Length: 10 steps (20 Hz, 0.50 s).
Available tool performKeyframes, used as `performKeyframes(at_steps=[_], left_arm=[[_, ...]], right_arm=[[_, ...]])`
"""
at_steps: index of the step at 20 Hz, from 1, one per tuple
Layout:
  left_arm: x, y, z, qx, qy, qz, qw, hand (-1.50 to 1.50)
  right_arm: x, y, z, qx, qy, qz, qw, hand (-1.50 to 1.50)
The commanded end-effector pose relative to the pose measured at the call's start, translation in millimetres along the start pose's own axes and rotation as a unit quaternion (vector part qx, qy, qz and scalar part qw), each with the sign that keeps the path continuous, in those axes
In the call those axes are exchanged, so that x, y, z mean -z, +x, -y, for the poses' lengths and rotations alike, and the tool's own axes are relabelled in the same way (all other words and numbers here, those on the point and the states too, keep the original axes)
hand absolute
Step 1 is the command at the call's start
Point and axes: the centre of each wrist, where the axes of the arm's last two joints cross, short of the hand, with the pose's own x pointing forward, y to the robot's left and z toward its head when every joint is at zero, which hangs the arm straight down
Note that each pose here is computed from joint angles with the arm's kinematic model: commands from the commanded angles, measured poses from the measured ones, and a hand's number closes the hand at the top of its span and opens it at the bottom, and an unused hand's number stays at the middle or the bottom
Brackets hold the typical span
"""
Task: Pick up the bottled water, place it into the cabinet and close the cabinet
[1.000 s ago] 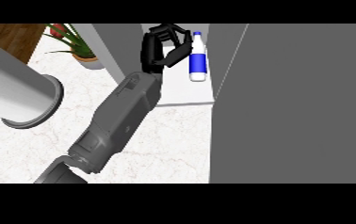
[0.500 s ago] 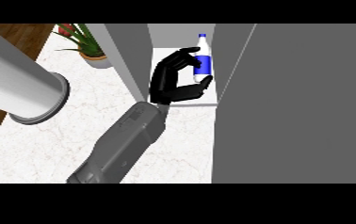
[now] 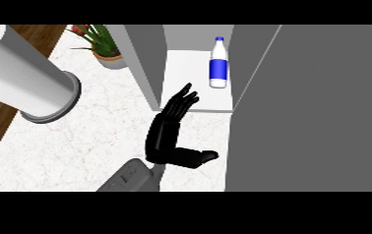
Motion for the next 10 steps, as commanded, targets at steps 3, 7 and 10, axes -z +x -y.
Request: performKeyframes(at_steps=[3,7,10], left_arm=[[-78,27,-51,0.018,0.042,-0.006,0.999,-1.5],[-102,43,-50,-0.01,0.027,0.005,0.9996,-1.5],[-117,57,-79,0.012,0.013,0.01,0.9998,-1.5]], right_arm=[[7,26,1,-0.043,0.041,0.009,0.998,-1.5],[13,24,3,-0.044,0.162,-0.017,0.986,1.5],[21,30,7,-0.07,0.24,0.005,0.968,1.5]])
